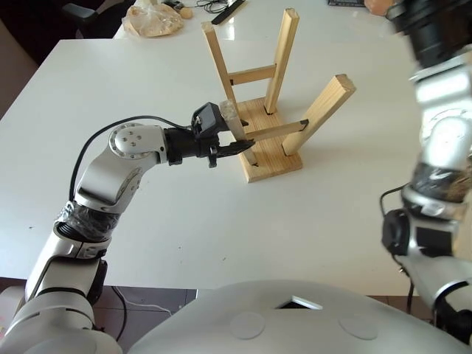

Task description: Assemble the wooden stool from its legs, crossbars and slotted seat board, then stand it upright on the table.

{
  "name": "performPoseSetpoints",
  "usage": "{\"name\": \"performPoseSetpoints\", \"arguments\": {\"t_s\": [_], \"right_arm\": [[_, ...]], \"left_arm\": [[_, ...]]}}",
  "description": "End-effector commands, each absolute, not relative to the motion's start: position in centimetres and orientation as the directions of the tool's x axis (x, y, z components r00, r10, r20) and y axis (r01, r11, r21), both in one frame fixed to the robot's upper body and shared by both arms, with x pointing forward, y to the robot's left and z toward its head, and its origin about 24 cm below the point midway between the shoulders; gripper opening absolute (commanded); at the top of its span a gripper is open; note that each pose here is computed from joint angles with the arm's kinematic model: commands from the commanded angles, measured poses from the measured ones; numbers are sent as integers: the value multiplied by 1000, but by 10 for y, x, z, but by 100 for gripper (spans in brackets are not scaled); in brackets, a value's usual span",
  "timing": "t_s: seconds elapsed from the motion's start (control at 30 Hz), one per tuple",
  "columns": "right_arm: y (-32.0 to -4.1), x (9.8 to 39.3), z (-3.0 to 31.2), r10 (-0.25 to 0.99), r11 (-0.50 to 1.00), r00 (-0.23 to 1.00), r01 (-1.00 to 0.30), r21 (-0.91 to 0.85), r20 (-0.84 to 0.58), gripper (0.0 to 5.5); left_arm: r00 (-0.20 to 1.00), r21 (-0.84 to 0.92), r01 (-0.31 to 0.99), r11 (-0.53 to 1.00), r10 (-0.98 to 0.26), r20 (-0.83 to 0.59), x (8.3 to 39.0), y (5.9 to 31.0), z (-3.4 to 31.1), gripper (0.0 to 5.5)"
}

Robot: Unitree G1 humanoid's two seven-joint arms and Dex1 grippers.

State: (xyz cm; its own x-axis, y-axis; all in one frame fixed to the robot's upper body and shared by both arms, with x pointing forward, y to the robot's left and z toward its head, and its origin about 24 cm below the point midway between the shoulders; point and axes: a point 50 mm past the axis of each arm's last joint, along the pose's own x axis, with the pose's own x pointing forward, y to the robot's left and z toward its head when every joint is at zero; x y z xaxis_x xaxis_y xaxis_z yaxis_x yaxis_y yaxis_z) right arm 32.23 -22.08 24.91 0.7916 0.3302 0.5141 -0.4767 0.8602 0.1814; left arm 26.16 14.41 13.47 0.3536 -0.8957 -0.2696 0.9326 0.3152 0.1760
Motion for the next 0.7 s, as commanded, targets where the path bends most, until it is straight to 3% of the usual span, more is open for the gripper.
{"name": "performPoseSetpoints", "arguments": {"t_s": [0.03,0.17,0.23,0.3,0.43,0.5,0.57,0.7], "right_arm": [[-280,347,177,66,992,977,-43,-116,204,330],[-250,343,145,158,923,983,-114,-369,93,330],[-185,326,138,419,837,906,-362,-411,55,330],[-114,292,142,672,714,737,-620,-325,69,330],[-23,245,175,859,506,475,-846,-169,192,330],[-10,244,178,865,493,465,-857,-148,188,330],[-20,254,167,828,560,545,-815,-150,131,330],[-80,281,140,630,768,776,-617,-173,29,330]], "left_arm": [[340,77,934,349,-799,-496,257,160,92,205],[329,86,939,333,-800,-501,260,161,95,205],[322,85,942,326,-800,-506,259,161,95,205],[309,81,946,313,-803,-510,258,157,94,205],[240,89,970,226,-829,-505,257,129,93,205],[194,88,981,174,-848,-493,256,114,96,205],[175,87,985,151,-853,-492,254,109,96,205],[235,76,970,229,-823,-517,253,127,87,205]]}}
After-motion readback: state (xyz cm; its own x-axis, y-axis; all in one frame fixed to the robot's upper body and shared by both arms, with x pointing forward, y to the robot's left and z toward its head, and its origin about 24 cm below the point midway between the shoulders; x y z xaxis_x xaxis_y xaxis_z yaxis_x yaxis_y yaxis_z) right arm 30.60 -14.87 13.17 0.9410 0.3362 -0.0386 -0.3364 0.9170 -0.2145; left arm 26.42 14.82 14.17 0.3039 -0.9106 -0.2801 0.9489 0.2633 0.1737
